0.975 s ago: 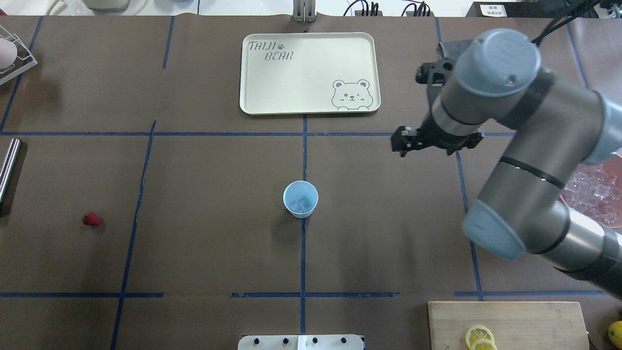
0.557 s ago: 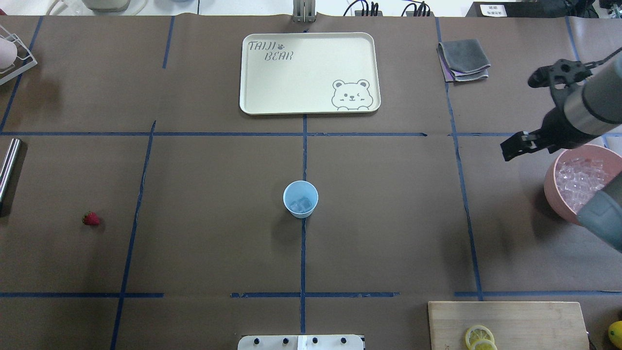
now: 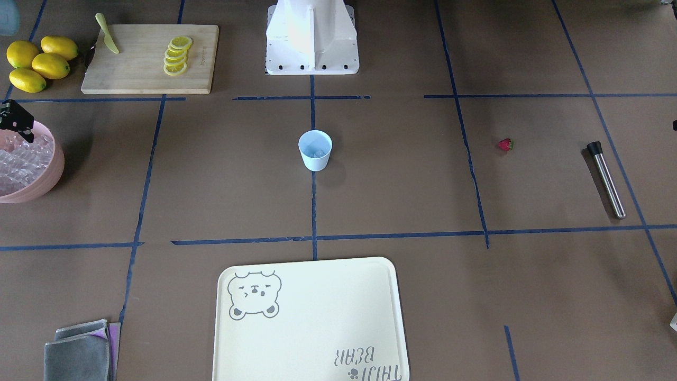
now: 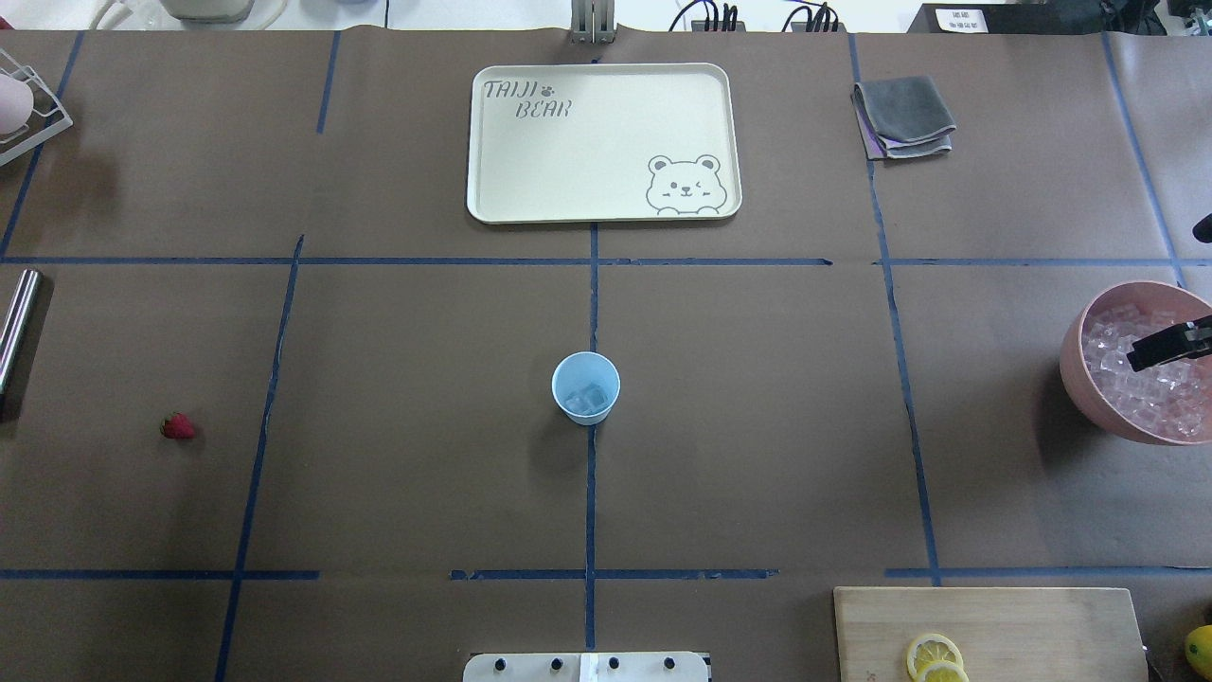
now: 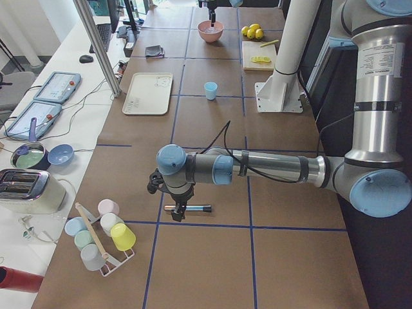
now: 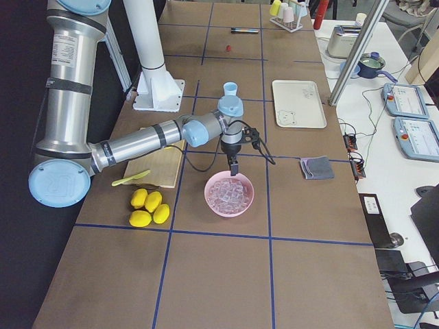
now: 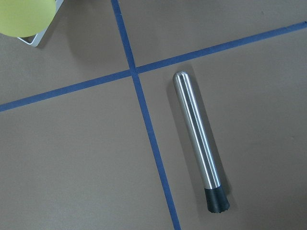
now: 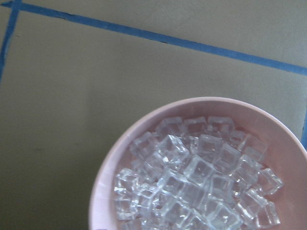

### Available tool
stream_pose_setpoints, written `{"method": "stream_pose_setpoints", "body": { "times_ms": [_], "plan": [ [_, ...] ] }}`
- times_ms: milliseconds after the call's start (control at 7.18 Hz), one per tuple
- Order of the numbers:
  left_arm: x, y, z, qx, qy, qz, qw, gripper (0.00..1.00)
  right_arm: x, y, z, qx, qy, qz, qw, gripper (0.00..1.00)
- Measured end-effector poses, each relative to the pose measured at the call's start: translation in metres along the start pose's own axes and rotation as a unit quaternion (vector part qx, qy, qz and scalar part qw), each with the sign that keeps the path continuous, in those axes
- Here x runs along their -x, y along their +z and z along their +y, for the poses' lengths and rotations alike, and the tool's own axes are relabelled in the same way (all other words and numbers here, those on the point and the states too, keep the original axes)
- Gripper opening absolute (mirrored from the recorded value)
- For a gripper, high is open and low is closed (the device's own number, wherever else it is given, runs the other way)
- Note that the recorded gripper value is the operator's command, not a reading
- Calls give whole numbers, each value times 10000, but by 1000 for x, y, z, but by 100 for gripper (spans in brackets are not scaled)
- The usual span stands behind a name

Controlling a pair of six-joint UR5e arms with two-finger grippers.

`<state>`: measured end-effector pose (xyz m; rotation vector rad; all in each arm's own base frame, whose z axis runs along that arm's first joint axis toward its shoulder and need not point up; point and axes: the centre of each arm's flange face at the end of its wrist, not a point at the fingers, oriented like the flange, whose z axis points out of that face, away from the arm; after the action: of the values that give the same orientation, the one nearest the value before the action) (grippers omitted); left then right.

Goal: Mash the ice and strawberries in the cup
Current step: 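Grasp a third ice cube in the bowl with the right gripper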

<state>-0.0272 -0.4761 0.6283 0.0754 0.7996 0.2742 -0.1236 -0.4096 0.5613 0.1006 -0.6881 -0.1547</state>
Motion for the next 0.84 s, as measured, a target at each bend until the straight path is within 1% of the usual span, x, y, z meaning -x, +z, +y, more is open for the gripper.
{"method": "stream_pose_setpoints", "body": {
  "times_ms": [139,418,557,836],
  "plan": [
    [0,0,0,1,-1,0,10000,100,-14,11,4,73,224,51,9997,86],
    [0,0,0,-4,8,-1,10000,100,-24,20,6,126,921,98,9956,71],
    [-1,-1,0,-6,13,-1,10000,100,-27,23,7,154,1121,119,9935,68],
    [-1,-1,0,-5,17,-1,10000,100,-34,31,8,217,1308,163,9910,64]
  ]
}}
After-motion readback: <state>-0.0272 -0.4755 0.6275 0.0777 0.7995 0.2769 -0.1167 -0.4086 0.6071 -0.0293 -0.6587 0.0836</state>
